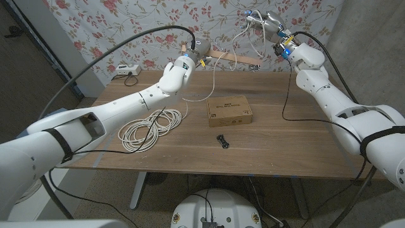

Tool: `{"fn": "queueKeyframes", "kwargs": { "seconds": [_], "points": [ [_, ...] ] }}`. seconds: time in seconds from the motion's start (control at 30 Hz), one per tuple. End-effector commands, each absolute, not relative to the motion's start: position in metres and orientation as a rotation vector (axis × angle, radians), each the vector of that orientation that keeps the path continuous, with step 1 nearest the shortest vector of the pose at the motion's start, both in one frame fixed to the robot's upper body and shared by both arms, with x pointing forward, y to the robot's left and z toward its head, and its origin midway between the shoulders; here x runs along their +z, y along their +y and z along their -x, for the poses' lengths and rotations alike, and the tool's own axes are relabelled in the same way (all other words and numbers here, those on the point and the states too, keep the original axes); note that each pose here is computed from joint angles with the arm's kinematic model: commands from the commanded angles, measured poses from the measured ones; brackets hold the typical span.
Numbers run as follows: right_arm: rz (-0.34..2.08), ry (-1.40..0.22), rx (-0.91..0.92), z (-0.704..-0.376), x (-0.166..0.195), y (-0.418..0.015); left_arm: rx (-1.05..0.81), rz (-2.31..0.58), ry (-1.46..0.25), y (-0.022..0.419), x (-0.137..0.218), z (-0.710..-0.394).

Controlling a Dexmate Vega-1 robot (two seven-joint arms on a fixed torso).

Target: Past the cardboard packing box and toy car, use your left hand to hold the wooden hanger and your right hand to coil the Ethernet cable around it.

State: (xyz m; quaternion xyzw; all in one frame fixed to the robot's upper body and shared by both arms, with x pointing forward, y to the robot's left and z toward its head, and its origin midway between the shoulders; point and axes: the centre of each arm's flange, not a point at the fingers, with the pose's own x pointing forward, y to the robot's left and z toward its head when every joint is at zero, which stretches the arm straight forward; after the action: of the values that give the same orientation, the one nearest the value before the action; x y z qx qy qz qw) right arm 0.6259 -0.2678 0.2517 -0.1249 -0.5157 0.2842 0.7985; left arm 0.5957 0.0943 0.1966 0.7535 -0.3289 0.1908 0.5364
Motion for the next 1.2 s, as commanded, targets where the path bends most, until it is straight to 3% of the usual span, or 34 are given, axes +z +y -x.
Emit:
{"fn": "queueKeyframes", "kwargs": {
  "seconds": [0.03, 0.63, 1.2],
  "points": [
    [0.180, -1.081, 0.500, -0.645, 0.263, -0.278, 0.372, -1.771, -0.825, 0.100, 0.196, -0.597],
    [0.127, -0.972, 0.363, -0.669, 0.262, -0.302, 0.262, -1.674, -0.906, 0.112, 0.197, -0.593],
    [0.159, -0.802, 0.332, -0.692, 0.257, -0.297, 0.174, -1.590, -0.930, 0.115, 0.201, -0.587]
  ]
}}
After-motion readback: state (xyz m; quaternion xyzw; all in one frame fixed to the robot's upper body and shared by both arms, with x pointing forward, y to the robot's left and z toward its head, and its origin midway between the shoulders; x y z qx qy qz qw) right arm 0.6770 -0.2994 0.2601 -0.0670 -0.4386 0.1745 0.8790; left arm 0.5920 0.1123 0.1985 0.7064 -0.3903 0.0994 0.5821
